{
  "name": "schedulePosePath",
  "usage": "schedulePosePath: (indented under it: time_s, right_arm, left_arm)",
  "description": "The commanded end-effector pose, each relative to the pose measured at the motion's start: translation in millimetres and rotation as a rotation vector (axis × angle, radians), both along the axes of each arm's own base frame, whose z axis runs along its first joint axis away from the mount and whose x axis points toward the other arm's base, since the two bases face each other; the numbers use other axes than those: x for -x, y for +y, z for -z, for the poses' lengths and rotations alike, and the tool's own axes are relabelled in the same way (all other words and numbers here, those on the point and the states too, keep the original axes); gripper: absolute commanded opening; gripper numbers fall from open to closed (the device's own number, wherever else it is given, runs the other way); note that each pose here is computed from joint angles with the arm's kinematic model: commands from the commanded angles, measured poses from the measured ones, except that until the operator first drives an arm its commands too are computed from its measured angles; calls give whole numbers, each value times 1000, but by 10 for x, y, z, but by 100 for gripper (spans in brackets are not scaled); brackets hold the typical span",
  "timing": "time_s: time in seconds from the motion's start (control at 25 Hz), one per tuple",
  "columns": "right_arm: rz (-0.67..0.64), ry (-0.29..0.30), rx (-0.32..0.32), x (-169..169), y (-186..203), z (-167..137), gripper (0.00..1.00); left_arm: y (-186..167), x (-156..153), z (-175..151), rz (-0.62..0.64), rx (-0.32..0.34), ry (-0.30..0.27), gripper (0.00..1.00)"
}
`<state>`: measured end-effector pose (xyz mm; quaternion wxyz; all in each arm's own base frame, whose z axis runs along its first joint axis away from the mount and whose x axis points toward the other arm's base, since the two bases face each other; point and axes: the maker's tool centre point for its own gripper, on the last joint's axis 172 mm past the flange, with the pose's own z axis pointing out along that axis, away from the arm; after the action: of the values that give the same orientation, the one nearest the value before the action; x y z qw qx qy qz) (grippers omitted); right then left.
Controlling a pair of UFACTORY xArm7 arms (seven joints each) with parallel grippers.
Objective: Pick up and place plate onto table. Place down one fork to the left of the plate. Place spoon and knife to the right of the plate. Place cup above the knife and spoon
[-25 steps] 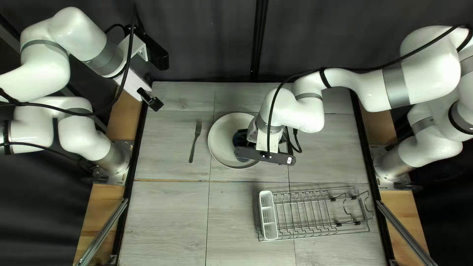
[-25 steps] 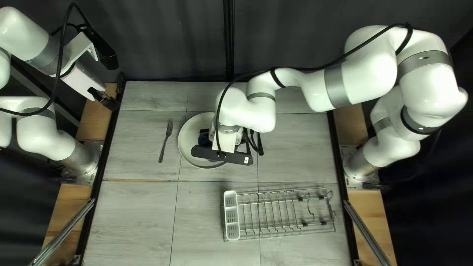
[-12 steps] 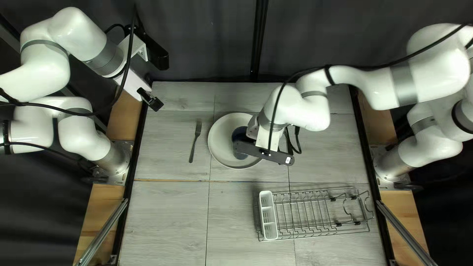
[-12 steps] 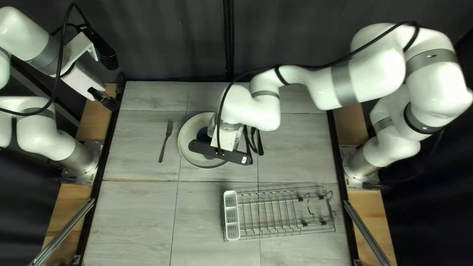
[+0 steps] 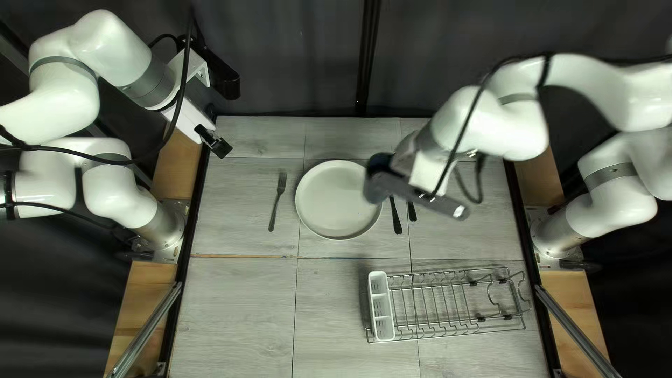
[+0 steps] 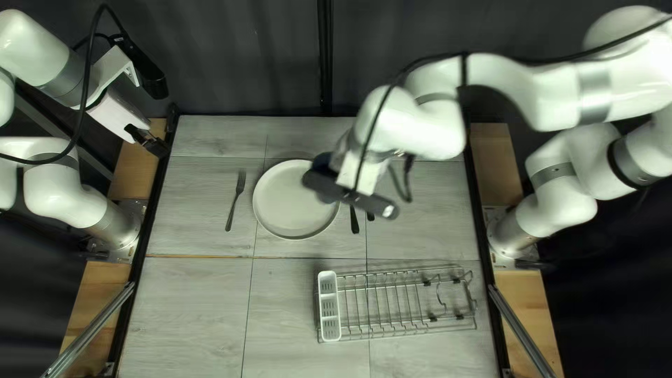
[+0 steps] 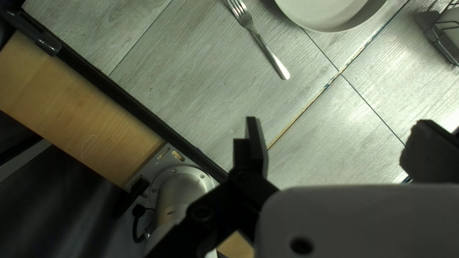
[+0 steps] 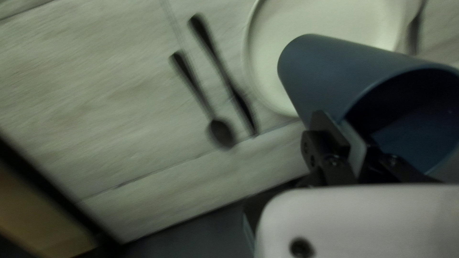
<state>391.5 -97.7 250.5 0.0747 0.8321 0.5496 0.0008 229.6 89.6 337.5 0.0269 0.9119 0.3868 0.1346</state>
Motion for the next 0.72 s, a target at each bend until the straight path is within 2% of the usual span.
schedulePosePath:
  time_s: [0.04, 0.6, 0.64, 0.72]
  right_arm:
    - [19, 13, -16, 122, -92, 38, 0]
    - [-17, 14, -20, 145, -155, 70, 0]
    - [-5, 8, -18, -44, -959, -18, 0]
    - [-5, 8, -18, -44, -959, -18, 0]
  left_arm:
    - [0, 0, 0, 0, 0, 0, 100]
    - [0, 0, 0, 0, 0, 0, 100]
    - [0, 0, 0, 0, 0, 0, 100]
    - [0, 0, 0, 0, 0, 0, 100]
